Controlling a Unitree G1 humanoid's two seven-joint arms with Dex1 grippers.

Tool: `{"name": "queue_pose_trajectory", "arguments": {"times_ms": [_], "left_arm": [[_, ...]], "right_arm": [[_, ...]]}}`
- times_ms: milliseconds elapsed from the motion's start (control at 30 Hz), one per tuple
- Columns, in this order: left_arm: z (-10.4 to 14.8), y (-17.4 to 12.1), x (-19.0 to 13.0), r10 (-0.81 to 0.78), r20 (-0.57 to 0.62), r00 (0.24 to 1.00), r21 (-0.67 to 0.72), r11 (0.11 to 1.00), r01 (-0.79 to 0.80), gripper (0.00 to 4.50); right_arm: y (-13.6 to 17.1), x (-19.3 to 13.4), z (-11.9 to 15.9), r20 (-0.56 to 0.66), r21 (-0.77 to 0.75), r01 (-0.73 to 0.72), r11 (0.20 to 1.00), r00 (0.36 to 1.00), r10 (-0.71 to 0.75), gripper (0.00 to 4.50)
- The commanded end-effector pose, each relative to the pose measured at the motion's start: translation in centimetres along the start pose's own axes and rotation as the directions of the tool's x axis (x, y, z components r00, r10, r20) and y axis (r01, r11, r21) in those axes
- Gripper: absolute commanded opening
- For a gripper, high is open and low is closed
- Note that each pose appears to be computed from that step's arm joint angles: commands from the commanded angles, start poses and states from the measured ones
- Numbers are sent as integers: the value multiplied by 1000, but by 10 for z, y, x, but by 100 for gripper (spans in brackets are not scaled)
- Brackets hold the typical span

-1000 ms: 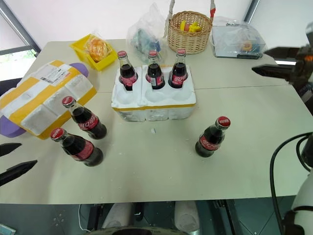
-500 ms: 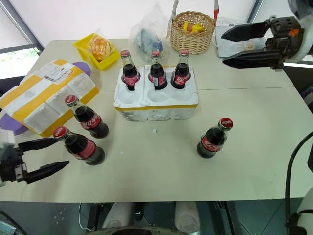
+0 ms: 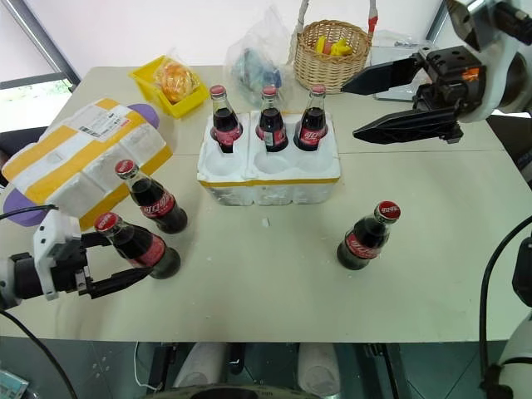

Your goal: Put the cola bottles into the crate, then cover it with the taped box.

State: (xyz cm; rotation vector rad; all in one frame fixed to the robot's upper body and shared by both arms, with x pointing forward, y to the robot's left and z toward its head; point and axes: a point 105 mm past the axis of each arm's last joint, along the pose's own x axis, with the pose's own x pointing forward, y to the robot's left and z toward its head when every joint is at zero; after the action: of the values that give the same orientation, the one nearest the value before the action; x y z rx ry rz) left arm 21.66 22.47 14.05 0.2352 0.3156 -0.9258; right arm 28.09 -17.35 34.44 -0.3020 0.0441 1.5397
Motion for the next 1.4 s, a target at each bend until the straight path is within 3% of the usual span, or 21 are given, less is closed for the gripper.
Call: {"name": "queue_pose_trajectory", "arguments": {"times_ms": [33, 467, 567, 633, 1400], "left_arm": [[4, -2, 3, 0, 11, 1000, 27, 1000, 0, 448], [6, -5, 6, -13, 33, 999, 2, 1000, 13, 448], [7, -8, 6, -31, 38, 999, -6, 1000, 31, 364], [11, -10, 6, -42, 41, 998, -6, 999, 43, 280], [56, -12, 1, -149, 42, 988, 119, 983, 143, 280]], "right_arm": [[6, -5, 14, 35, -55, 5, 998, 999, -3, 450], [6, -7, 10, 42, -47, 16, 999, 999, -14, 450], [7, -6, 10, 44, -48, 11, 999, 999, -8, 450], [7, -6, 10, 44, -49, 9, 999, 999, -7, 450], [5, -2, -1, 57, -40, 4, 999, 998, -2, 450]]}}
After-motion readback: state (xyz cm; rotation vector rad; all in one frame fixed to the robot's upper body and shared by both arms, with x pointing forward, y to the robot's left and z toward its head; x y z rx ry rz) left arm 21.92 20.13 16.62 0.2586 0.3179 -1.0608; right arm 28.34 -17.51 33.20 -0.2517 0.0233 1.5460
